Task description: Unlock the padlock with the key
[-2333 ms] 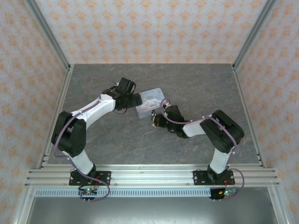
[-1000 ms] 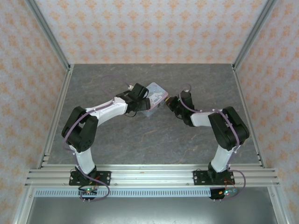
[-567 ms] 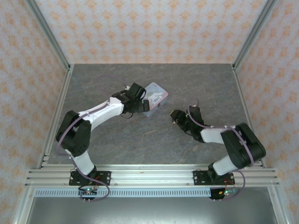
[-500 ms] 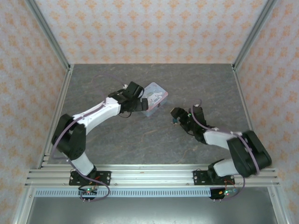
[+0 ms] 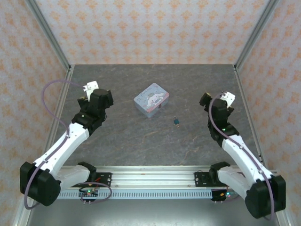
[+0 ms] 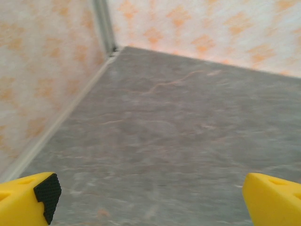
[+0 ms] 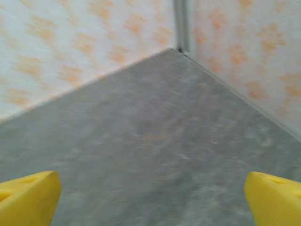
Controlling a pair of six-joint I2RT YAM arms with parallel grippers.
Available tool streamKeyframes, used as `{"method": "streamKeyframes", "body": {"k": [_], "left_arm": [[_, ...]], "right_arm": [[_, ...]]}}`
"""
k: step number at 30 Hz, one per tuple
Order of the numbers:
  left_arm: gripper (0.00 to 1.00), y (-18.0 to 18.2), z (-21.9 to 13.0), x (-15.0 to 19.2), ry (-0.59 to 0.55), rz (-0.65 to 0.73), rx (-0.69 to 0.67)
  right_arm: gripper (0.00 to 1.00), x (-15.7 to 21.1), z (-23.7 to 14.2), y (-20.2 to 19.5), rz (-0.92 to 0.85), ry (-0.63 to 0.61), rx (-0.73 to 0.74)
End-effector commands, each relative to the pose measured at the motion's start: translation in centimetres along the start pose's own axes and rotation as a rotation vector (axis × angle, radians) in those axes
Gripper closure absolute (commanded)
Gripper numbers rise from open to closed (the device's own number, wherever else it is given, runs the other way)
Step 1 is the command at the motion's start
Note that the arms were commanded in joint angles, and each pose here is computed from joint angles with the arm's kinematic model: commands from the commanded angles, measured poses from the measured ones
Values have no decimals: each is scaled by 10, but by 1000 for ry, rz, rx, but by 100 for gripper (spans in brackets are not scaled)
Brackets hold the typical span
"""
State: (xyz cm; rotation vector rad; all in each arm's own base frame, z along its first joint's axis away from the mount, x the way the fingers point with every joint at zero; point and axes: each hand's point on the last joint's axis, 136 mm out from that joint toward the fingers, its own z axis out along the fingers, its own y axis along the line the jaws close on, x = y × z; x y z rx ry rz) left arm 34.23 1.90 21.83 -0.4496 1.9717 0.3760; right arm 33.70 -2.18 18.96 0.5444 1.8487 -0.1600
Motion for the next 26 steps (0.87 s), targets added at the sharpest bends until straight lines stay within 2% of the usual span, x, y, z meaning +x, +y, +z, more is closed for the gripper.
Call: {"method": "streamKeyframes", "body": {"k": [1,3,5,6,7,8,9,10,11,12,13,15,17,20,24,26], "left_arm": [[0,24,23,-3,-106,-18,-75],[0,25,36,8,-125,-22,-60],[0,20,48,21,-139,-11,-26],[0,15,56,30,-146,-9,-7],[1,5,62,34,-140,39,30],[3,-2,69,43,-92,99,43],[3,1,76,53,-70,103,22],[3,1,78,64,-75,94,27],[4,0,77,71,-110,77,51],[4,-2,78,78,-139,70,74],[4,-4,83,84,-132,74,65],[4,-4,92,88,-87,66,85],[3,-1,94,87,-96,49,87],[3,-1,94,88,-80,52,88],[0,-1,94,88,-85,50,87],[0,-1,93,87,-92,51,83]], "right_arm": [[1,17,28,-21,-99,-92,86],[1,41,42,-12,-157,-79,25],[1,48,47,-6,-185,-116,-14],[1,56,52,-4,-181,-89,-59],[1,66,58,-9,-160,-79,-60],[2,72,62,-8,-145,-111,-94],[2,67,64,-2,-146,-156,-121],[2,69,66,2,-168,-108,-124],[0,74,71,-2,-176,-8,-94],[1,75,82,-8,-155,6,-65],[1,68,86,-12,-127,-35,-31],[1,67,77,-25,-109,-24,28],[1,65,76,-27,-87,-64,13],[1,75,80,-1,-175,5,-99],[1,76,84,-1,-158,37,-126],[1,71,83,-13,-134,3,-42]]}}
